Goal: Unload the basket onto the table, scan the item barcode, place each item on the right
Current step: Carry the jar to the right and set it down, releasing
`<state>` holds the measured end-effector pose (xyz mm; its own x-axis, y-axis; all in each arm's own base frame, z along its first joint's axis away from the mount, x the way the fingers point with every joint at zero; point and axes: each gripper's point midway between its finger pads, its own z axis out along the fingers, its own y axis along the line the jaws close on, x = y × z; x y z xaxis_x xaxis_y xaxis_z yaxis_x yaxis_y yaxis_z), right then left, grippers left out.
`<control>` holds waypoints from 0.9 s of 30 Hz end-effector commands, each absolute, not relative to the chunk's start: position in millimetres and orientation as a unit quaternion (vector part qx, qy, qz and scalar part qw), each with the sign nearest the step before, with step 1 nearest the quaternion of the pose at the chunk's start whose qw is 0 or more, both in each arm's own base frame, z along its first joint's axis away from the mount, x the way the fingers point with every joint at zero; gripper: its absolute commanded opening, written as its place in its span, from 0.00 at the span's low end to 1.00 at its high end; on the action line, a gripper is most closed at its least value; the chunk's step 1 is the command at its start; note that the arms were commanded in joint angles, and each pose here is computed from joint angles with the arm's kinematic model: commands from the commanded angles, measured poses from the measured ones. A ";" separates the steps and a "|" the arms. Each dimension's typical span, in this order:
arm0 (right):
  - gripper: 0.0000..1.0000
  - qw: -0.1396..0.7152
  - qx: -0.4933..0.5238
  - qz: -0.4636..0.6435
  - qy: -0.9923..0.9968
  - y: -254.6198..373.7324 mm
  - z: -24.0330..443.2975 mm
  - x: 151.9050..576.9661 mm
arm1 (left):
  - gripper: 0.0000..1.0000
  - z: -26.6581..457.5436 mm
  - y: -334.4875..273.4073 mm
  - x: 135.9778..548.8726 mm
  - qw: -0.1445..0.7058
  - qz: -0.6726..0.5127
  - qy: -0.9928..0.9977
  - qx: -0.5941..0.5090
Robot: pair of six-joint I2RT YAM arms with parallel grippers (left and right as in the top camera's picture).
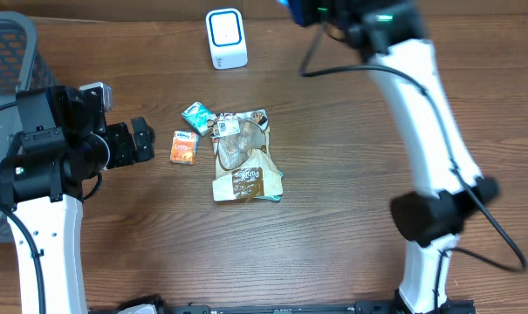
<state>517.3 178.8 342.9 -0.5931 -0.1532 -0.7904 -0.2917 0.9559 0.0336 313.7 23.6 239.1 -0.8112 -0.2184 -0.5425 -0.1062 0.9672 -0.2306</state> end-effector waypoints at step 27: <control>0.16 0.118 0.201 -0.065 0.970 -31.9 88.4 454.1 | 0.99 243.5 26.5 315.5 0.301 -0.090 0.946 -0.084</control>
